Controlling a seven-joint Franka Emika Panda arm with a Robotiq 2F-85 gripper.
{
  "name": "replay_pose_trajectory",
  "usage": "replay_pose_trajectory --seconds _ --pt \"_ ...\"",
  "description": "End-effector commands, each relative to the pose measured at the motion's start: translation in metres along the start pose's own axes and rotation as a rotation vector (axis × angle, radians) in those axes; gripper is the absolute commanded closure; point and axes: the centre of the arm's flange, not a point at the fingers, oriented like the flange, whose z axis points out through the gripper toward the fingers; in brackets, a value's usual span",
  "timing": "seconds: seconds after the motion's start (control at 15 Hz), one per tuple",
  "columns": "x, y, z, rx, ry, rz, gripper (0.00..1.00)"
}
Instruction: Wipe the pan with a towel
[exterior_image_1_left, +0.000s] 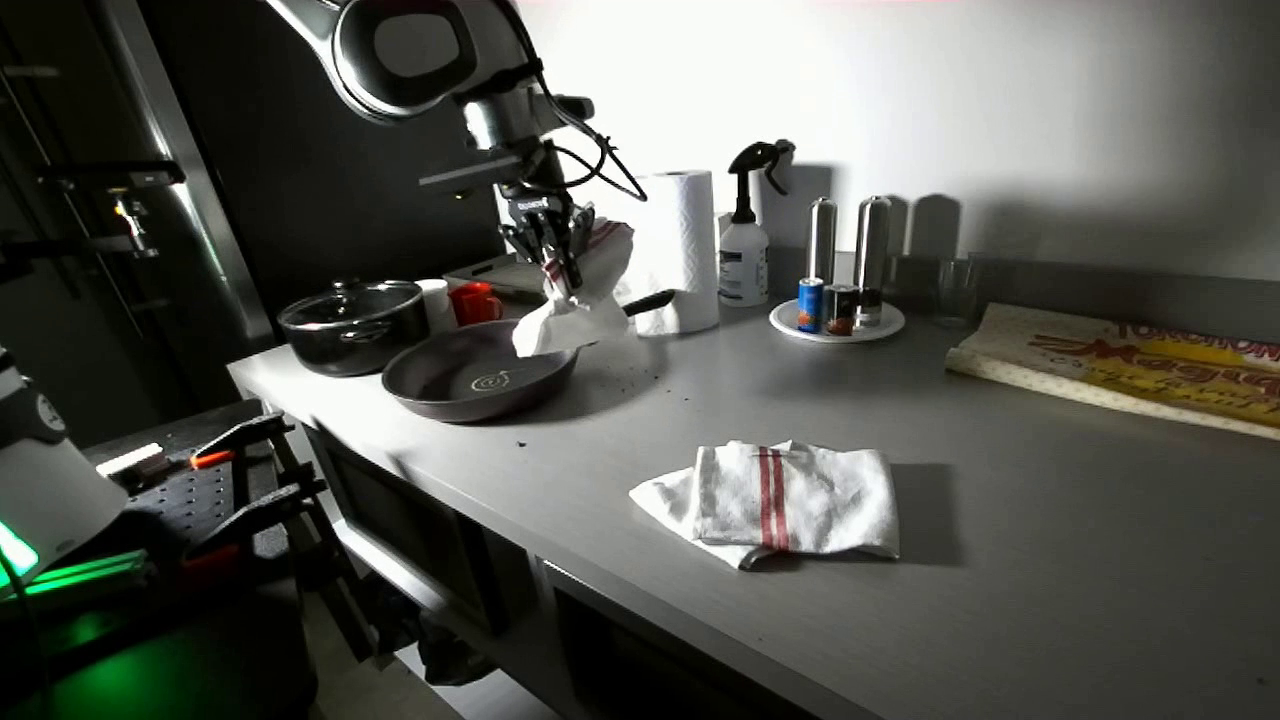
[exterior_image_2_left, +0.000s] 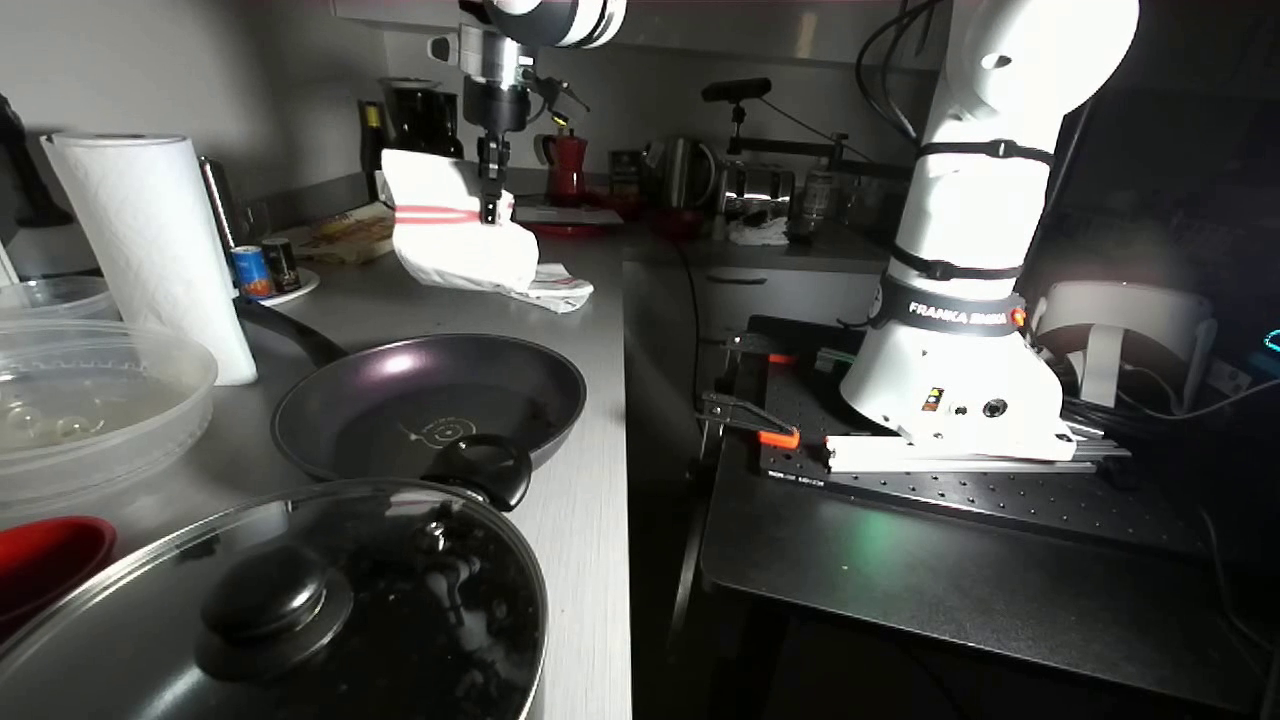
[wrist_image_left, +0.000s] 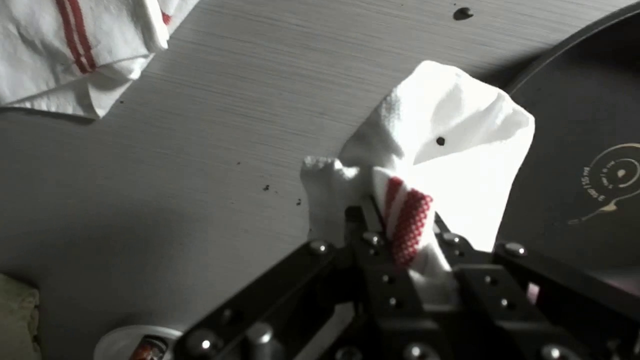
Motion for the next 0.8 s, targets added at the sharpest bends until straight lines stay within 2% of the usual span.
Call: replay_pose_trajectory --seconds 0.0,0.4,0.73 --pt "0.009 -0.042 -0.013 0.015 0.019 -0.07 0.96" --pt "0.026 -0.107 0.016 0.071 -0.042 -0.187 0.96" --pt "0.02 -0.134 0.066 0.091 -0.136 -0.236 0.96"
